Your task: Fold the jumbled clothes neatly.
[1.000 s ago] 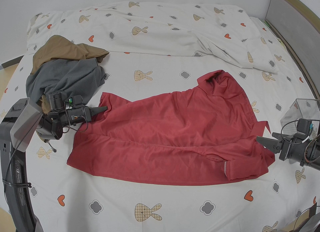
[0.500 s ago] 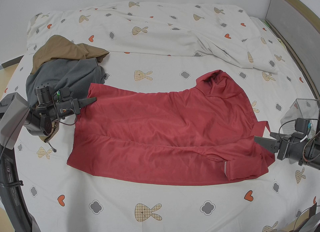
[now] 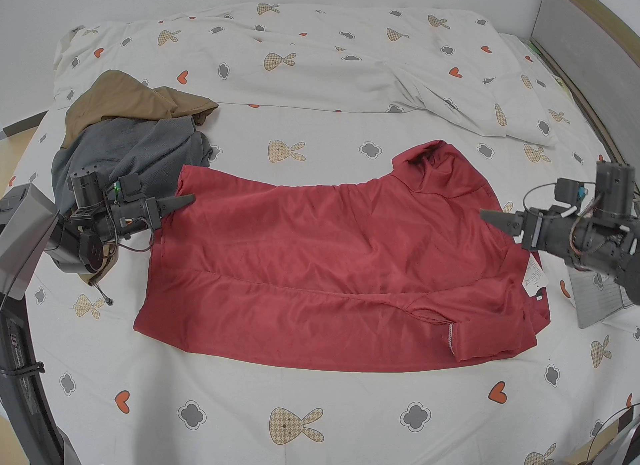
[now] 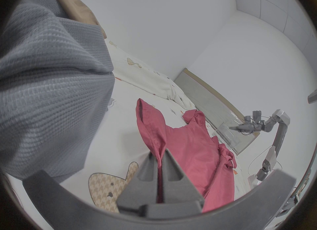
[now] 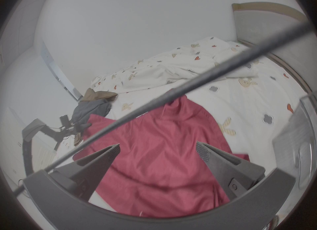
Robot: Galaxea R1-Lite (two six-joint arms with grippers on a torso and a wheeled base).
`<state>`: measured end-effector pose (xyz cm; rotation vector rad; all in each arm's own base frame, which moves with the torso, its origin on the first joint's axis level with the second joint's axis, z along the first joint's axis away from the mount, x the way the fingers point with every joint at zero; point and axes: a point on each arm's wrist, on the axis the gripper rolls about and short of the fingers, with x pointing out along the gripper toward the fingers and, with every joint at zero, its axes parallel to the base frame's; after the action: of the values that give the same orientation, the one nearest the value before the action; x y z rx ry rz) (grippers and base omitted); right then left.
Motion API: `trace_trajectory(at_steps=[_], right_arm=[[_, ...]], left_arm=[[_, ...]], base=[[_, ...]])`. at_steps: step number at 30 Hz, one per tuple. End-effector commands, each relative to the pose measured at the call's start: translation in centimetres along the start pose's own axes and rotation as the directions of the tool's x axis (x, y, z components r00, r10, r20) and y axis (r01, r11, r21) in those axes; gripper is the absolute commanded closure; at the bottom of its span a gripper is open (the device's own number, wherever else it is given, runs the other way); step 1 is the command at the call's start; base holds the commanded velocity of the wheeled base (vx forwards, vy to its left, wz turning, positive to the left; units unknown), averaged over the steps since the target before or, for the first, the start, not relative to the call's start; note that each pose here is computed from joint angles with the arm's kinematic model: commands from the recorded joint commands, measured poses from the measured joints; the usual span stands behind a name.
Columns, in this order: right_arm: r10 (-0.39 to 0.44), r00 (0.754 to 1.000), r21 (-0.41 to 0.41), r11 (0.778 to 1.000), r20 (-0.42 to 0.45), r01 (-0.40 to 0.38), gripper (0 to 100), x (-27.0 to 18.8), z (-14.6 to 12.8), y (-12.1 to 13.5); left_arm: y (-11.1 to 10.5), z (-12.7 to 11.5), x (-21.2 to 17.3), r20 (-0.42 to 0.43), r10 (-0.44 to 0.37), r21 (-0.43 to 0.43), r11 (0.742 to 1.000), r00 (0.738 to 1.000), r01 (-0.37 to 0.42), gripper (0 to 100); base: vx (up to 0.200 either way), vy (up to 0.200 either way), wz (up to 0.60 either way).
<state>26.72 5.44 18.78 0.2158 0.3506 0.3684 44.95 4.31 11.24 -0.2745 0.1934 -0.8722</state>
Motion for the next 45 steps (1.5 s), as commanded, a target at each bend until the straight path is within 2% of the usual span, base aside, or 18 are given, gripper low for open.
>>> trace_trajectory(at_steps=[1,5,6,8,10,14,18,22,31,37,39,40,42,45], right_arm=[[-0.118,0.993,-0.045,0.992,-0.016,0.117,0,9.1,0.7,-2.6],[-0.246,0.969,-0.168,0.954,0.025,0.247,0,11.3,0.9,-2.8],[-0.246,0.969,-0.168,0.954,0.025,0.247,0,11.3,0.9,-2.8],[-0.273,0.961,-0.23,0.933,0.049,0.277,0,12.0,1.0,-1.8],[-0.28,0.957,-0.246,0.924,0.079,0.291,0,12.2,1.7,-1.1],[-0.299,0.944,-0.245,0.913,0.142,0.326,0,13.0,3.0,0.2],[-0.297,0.939,-0.24,0.912,0.173,0.333,0,13.8,3.7,0.7],[-0.344,0.919,-0.228,0.895,0.19,0.382,0,15.2,3.7,0.2],[-0.357,0.914,-0.22,0.892,0.191,0.394,0,17.1,3.3,-0.5],[-0.38,0.904,-0.206,0.885,0.196,0.417,0,20.2,2.6,-2.3],[-0.378,0.903,-0.192,0.889,0.204,0.416,0,20.8,2.6,-2.4],[-0.377,0.901,-0.144,0.9,0.213,0.411,100,21.3,2.7,-2.5],[-0.374,0.899,-0.088,0.911,0.229,0.402,100,21.3,3.1,-2.1],[-0.375,0.893,-0.055,0.915,0.249,0.399,100,21.1,3.6,-1.6]], left_arm=[[-0.7,-0.6,0.3,-0.005,-0.014,0.001,1.0,1.0,0.014,100],[-0.7,-0.7,0.3,-0.005,-0.014,-0.001,1.0,1.0,0.014,100],[-0.7,-0.7,0.3,-0.005,-0.014,-0.001,1.0,1.0,0.014,100],[-0.7,-0.6,0.3,-0.005,-0.015,0.002,1.0,1.0,0.015,100],[-0.7,-0.6,0.3,-0.005,-0.015,0.002,1.0,1.0,0.015,100],[-0.7,-0.7,0.4,-0.005,-0.014,0.001,1.0,1.0,0.014,100],[-0.7,-0.7,0.4,-0.006,-0.016,0.001,1.0,1.0,0.016,100],[-0.6,-0.7,0.3,-0.005,-0.014,0.001,1.0,1.0,0.014,100],[-0.6,-0.8,0.3,-0.006,-0.014,0.001,1.0,1.0,0.014,100],[-0.6,-0.9,0.4,-0.008,-0.015,0.0,1.0,1.0,0.015,100],[-0.6,-1.0,0.4,-0.009,-0.015,-0.001,1.0,1.0,0.015,100],[-0.6,-1.1,0.4,-0.011,-0.013,-0.005,1.0,1.0,0.013,100],[-0.6,-1.1,0.4,-0.012,-0.013,-0.006,1.0,1.0,0.013,100],[-0.5,-1.2,0.4,-0.013,-0.013,-0.009,1.0,1.0,0.013,100]], base=[[0.0,0.0,0.0],[0.0,0.0,0.0],[0.0,0.0,0.0],[0.0,0.0,0.0],[0.0,0.0,0.0],[0.0,0.0,0.0],[0.0,0.0,0.0],[0.0,0.0,0.0],[0.0,0.0,0.0],[0.0,0.0,0.0],[0.0,0.0,0.0],[0.0,0.0,0.0],[0.0,0.0,0.0],[0.0,0.0,0.0]])
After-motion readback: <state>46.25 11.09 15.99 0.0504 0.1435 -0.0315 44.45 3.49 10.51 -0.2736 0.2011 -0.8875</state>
